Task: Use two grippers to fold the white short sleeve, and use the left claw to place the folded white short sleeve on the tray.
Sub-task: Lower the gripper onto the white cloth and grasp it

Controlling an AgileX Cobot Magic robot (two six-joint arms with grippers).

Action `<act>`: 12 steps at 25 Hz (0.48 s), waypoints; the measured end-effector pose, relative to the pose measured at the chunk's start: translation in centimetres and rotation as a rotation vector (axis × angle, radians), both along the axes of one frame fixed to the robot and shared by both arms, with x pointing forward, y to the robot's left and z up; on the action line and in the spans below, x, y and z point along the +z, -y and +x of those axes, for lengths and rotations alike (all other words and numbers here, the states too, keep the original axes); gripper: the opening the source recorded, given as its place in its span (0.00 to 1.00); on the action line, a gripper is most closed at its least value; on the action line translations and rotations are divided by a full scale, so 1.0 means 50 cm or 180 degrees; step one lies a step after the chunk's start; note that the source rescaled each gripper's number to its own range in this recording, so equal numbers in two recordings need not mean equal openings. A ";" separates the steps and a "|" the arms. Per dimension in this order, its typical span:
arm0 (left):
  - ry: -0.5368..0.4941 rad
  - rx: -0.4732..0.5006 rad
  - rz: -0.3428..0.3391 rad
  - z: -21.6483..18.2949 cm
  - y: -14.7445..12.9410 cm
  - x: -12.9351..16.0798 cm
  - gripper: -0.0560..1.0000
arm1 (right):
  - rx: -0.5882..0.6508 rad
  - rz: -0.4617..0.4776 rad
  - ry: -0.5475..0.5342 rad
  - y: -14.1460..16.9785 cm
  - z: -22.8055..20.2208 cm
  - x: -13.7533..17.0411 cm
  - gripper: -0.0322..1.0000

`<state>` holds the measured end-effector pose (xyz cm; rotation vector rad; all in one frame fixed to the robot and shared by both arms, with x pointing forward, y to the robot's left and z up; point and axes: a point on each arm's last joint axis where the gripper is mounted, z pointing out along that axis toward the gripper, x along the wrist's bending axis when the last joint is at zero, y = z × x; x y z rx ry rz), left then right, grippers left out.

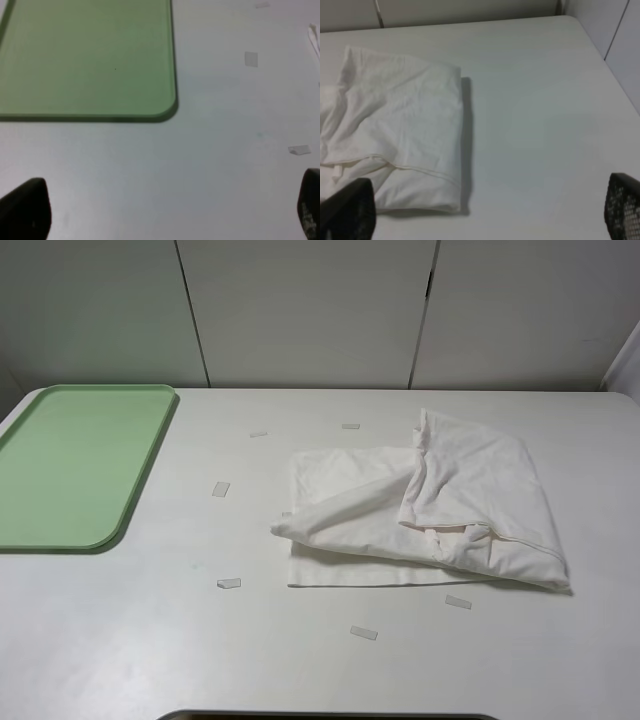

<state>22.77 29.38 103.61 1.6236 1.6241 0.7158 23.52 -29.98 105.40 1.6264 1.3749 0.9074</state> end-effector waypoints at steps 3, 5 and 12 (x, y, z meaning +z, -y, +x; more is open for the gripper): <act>0.0000 0.0000 0.0000 0.000 0.000 0.000 0.98 | 0.0000 0.0000 0.0000 0.000 0.000 0.000 1.00; 0.0000 0.0000 0.0000 0.000 0.000 0.000 0.98 | 0.0000 0.0000 0.0000 0.000 0.000 0.000 1.00; 0.0000 0.0000 0.0000 0.000 0.000 0.000 0.98 | 0.0000 0.0000 0.0001 0.000 0.000 0.000 1.00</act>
